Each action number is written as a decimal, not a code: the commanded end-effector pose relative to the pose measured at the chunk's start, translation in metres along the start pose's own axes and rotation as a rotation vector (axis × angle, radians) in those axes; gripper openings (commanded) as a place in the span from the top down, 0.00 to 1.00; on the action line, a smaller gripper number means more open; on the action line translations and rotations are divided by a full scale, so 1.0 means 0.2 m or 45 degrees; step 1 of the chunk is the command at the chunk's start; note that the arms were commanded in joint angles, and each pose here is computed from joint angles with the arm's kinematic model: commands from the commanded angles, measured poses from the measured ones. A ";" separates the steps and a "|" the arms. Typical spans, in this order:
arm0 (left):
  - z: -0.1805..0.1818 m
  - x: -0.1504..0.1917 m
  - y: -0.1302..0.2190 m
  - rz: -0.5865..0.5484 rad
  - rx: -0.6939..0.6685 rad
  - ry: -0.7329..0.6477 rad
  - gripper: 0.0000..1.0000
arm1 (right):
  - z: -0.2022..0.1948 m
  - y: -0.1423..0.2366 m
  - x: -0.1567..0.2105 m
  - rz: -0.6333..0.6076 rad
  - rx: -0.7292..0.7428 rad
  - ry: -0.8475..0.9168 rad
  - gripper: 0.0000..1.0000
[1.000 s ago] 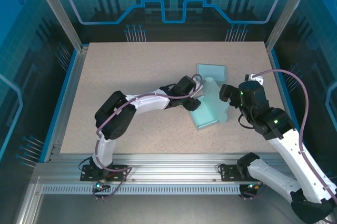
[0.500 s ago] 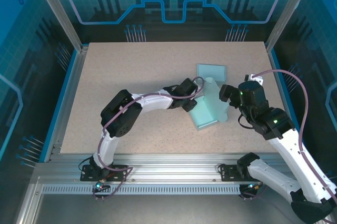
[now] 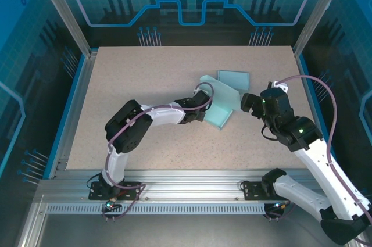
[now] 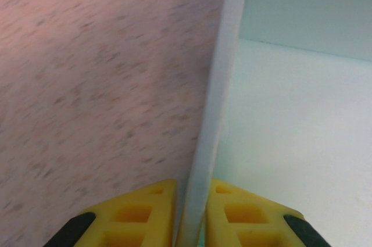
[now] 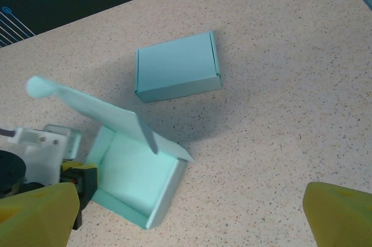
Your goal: Fold the paper box
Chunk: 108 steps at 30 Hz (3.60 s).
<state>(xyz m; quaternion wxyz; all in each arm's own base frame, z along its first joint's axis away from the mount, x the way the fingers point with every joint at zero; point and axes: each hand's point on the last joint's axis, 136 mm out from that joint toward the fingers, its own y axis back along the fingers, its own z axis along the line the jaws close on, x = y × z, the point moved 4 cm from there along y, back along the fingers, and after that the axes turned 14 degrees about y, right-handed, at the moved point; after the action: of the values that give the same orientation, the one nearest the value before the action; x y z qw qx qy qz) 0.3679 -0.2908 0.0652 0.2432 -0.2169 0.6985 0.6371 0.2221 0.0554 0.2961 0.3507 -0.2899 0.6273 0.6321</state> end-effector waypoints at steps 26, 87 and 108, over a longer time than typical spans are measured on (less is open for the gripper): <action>0.32 -0.06 0.53 -0.105 -0.025 0.558 0.41 | 0.42 -0.47 0.18 0.379 -0.364 0.438 0.00; 0.51 -0.48 0.19 -0.118 0.659 -0.044 0.71 | 0.66 -1.03 0.15 0.349 -0.576 0.524 0.67; 0.39 -0.60 0.41 -0.517 0.523 0.193 0.98 | 0.84 -0.99 -0.03 0.088 -0.371 0.612 0.83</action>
<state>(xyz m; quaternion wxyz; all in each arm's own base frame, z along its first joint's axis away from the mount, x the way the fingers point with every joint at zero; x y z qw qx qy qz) 0.4129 -0.1989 0.1597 0.3335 -0.2744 0.7785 0.4554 0.3789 0.1951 0.1597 0.0737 -0.4144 0.6313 0.6514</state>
